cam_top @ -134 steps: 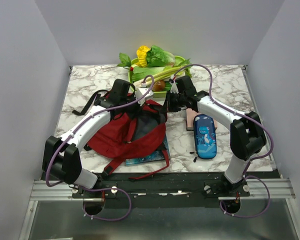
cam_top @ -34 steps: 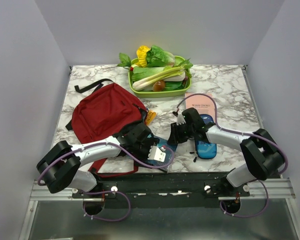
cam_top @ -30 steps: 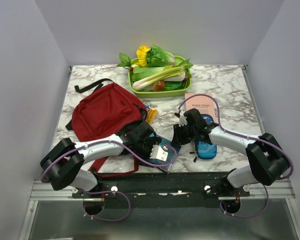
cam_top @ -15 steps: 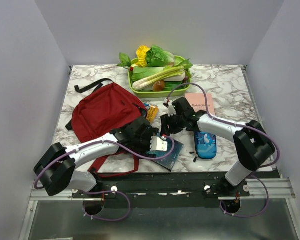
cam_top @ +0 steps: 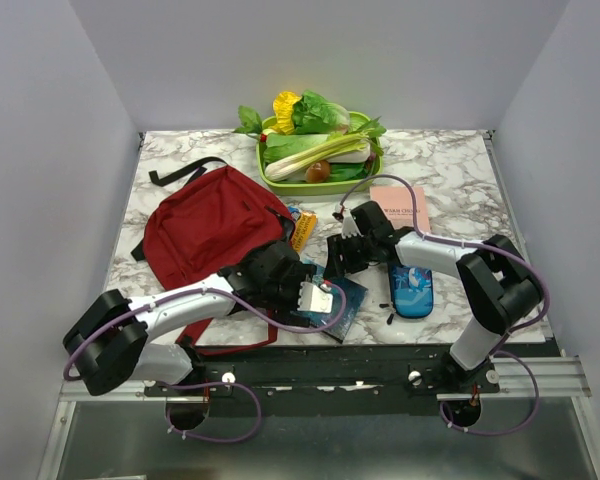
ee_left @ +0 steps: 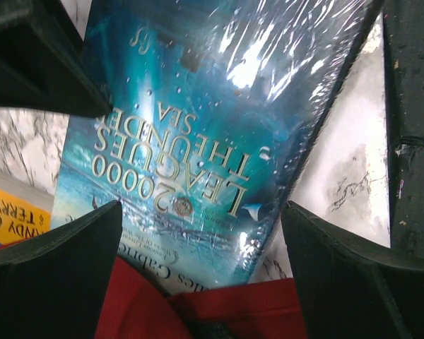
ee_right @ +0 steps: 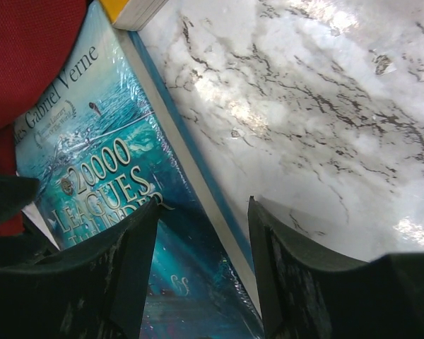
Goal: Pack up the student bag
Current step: Adjust the book at the center of the board.
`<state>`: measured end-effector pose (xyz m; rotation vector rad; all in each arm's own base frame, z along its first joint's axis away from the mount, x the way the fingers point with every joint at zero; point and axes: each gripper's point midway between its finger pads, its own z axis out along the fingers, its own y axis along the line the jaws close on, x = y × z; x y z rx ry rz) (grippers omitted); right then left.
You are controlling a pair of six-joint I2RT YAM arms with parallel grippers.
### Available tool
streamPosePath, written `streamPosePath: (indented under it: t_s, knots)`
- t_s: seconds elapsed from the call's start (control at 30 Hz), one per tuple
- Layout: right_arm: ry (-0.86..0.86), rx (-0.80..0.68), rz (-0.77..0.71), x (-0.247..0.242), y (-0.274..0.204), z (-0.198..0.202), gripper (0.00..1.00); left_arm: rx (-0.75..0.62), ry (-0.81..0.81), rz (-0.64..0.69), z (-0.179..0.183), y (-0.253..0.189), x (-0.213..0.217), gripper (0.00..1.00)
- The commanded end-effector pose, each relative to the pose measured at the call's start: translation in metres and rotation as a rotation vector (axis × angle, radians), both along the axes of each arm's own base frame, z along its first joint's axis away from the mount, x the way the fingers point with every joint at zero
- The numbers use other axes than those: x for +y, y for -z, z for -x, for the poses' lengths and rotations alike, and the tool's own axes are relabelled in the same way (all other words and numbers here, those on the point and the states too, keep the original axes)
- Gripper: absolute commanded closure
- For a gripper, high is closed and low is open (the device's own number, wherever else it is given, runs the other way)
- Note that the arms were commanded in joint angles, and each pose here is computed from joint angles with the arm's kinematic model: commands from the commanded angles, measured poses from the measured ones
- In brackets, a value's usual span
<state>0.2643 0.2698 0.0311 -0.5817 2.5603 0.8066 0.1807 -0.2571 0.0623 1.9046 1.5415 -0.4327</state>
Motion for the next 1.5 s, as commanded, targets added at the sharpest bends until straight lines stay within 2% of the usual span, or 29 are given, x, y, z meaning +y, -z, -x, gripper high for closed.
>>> streamPosePath:
  t_s: [0.0, 0.27, 0.5, 0.6, 0.63, 0.8, 0.9, 1.0, 1.23, 1.4, 1.47]
  knots:
    - [-0.017, 0.059, -0.024, 0.0, 0.007, 0.017, 0.39, -0.093, 0.132, 0.015, 0.001, -0.002, -0.019, 0.01]
    - [-0.012, 0.098, -0.019, -0.004, 0.017, 0.027, 0.4, -0.142, 0.293, -0.046, 0.018, 0.017, -0.021, 0.01]
    - [-0.018, 0.125, -0.024, -0.005, 0.023, 0.032, 0.42, -0.18, 0.314, -0.061, 0.028, 0.031, -0.019, 0.01]
    - [-0.017, 0.145, -0.039, -0.005, 0.024, 0.038, 0.43, -0.265, 0.295, -0.049, 0.019, 0.036, -0.027, 0.01]
    - [-0.015, 0.151, -0.047, -0.005, 0.024, 0.041, 0.43, -0.334, 0.254, -0.04, 0.005, 0.032, -0.034, 0.01]
    - [-0.042, 0.2, -0.101, -0.003, 0.021, 0.059, 0.46, -0.478, 0.167, -0.039, -0.027, 0.026, -0.047, 0.01]
    - [-0.055, 0.236, -0.147, -0.002, 0.017, 0.072, 0.49, -0.553, 0.103, -0.003, -0.045, 0.007, -0.057, 0.01]
    - [-0.063, 0.249, -0.178, -0.002, 0.01, 0.082, 0.5, -0.615, 0.008, 0.076, -0.066, -0.035, -0.068, 0.01]
    - [-0.088, 0.247, -0.189, -0.003, 0.002, 0.088, 0.51, -0.711, -0.07, 0.196, -0.089, -0.121, -0.059, 0.01]
    - [-0.107, 0.255, -0.178, 0.002, 0.002, 0.09, 0.49, -0.779, -0.102, 0.249, -0.106, -0.159, -0.052, 0.01]
    - [-0.111, 0.259, -0.174, 0.004, 0.003, 0.091, 0.46, -0.789, -0.117, 0.261, -0.113, -0.166, -0.051, 0.01]
